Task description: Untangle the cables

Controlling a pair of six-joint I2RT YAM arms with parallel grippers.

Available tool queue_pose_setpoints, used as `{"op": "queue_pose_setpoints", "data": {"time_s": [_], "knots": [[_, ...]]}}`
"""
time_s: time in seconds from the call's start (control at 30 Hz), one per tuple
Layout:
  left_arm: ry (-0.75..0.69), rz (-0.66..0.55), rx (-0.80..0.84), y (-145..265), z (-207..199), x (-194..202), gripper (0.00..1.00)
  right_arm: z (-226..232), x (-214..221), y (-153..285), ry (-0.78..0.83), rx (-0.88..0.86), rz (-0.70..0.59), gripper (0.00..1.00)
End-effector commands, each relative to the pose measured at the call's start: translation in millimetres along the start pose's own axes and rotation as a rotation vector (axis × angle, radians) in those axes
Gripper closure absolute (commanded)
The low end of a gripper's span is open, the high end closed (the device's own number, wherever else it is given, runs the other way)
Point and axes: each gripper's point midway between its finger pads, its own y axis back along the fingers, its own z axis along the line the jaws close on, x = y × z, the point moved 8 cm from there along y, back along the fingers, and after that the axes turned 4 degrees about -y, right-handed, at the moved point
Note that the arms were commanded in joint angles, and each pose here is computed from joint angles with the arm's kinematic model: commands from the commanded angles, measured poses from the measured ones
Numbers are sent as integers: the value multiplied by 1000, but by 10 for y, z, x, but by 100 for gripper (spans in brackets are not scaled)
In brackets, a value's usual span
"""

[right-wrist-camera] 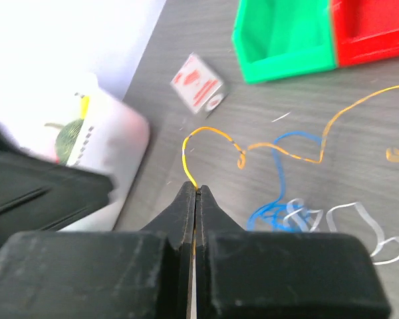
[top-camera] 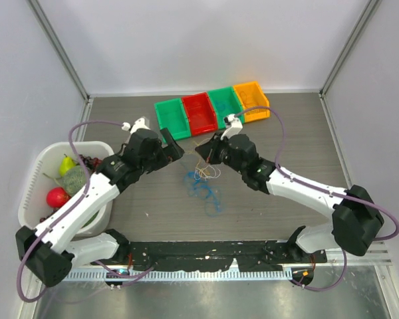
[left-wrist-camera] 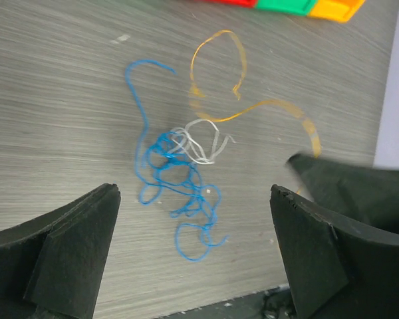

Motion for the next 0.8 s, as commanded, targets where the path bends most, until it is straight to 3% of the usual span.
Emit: {"op": "queue_pose_setpoints", "data": {"time_s": [0.0, 0.27, 0.47, 0.77], "knots": [[-56, -185, -95, 271, 305, -160, 0, -192, -326, -162, 32, -11, -42, 99], [-118, -364, 60, 661, 480, -138, 0, -543, -777, -705, 47, -49, 23, 99], [-180, -240, 87, 512, 524, 72, 3, -410, -1128, -917, 88, -69, -54, 99], [-138, -153, 98, 259, 670, 369, 5, 16, -1715, -762, 142, -45, -164, 99]]}}
